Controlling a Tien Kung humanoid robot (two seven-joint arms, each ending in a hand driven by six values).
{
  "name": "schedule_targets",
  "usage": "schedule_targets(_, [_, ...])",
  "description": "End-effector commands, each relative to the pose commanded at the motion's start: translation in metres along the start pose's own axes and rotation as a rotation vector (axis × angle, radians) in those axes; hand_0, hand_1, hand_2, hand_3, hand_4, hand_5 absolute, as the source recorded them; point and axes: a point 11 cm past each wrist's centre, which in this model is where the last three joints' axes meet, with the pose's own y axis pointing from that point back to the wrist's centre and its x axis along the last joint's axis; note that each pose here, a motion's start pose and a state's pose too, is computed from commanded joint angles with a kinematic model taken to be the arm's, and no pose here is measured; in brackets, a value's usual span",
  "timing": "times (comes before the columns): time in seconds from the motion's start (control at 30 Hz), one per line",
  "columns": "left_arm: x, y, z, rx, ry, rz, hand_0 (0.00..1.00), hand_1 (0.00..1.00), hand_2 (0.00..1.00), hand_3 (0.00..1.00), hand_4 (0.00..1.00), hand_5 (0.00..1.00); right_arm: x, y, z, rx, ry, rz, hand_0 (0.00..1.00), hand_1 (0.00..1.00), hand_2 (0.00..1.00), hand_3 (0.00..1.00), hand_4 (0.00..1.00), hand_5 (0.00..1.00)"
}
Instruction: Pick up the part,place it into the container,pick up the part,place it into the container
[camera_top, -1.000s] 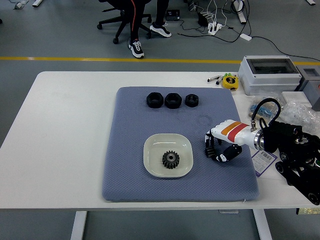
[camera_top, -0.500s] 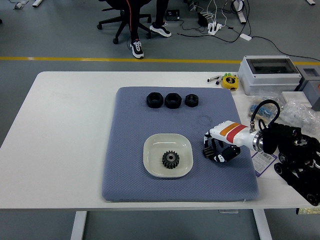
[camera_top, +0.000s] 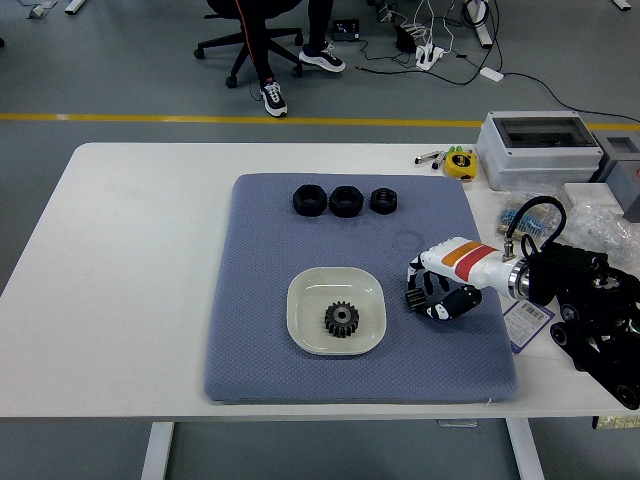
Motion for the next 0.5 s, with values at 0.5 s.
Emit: schedule_targets(0.5, [-0.002, 0.0, -0.003, 0.005, -0.004, -0.004, 0.704, 0.683, 0.643, 0.555, 0.633, 0.573, 0.034, -0.003, -0.026, 0.072, -0.023, 0.11, 0.158, 0.293, 0.419, 0.473, 0.656, 0.261])
